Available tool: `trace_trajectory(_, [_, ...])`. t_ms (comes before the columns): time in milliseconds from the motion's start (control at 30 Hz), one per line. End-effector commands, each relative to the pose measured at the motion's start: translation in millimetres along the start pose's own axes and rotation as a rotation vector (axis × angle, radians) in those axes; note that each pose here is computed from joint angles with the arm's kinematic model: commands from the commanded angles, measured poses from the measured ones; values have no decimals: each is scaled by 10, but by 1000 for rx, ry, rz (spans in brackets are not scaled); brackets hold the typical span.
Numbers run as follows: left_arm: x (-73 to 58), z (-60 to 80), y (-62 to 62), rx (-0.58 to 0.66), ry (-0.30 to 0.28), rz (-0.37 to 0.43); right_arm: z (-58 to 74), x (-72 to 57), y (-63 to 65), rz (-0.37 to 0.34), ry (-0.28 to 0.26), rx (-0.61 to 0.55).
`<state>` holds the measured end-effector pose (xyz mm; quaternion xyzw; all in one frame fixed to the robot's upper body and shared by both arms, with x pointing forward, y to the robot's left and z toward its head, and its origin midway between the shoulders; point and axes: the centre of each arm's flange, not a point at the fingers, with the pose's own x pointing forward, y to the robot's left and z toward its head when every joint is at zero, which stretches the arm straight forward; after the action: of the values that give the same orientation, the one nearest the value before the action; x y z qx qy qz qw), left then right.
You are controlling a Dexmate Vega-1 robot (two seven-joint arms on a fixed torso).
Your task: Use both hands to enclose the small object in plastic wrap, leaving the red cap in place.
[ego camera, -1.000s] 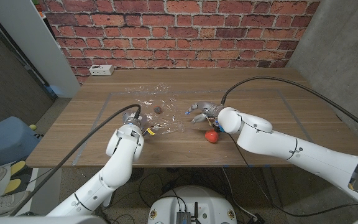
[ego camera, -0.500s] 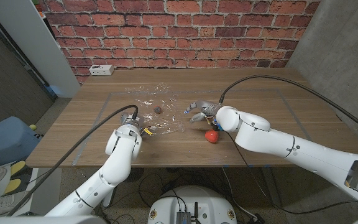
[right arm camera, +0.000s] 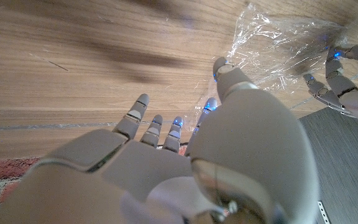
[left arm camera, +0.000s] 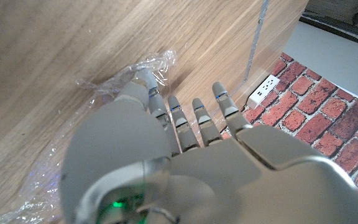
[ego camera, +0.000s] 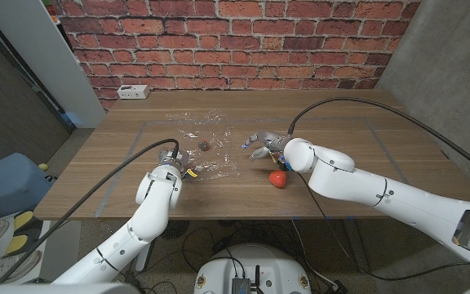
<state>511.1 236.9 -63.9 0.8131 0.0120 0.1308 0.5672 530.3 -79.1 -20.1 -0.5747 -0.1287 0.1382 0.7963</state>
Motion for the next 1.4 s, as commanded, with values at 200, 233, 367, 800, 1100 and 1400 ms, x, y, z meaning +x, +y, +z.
trace_trajectory(200, [-71,-66,109,-153,-2,209,53,-79,16,92,21,-1])
trace_trajectory(233, [-80,-68,120,-166,-5,224,59,-79,23,99,24,1])
trace_trajectory(367, [-105,-76,153,-188,-14,264,94,-62,53,141,35,-8])
trace_trajectory(800, [-138,-66,240,-125,-102,136,107,-2,113,259,58,4])
trace_trajectory(1100, [-190,-115,274,-101,-152,42,132,-16,174,270,51,2])
trace_trajectory(1400, [-266,-134,246,-53,-123,1,189,7,298,260,1,10])
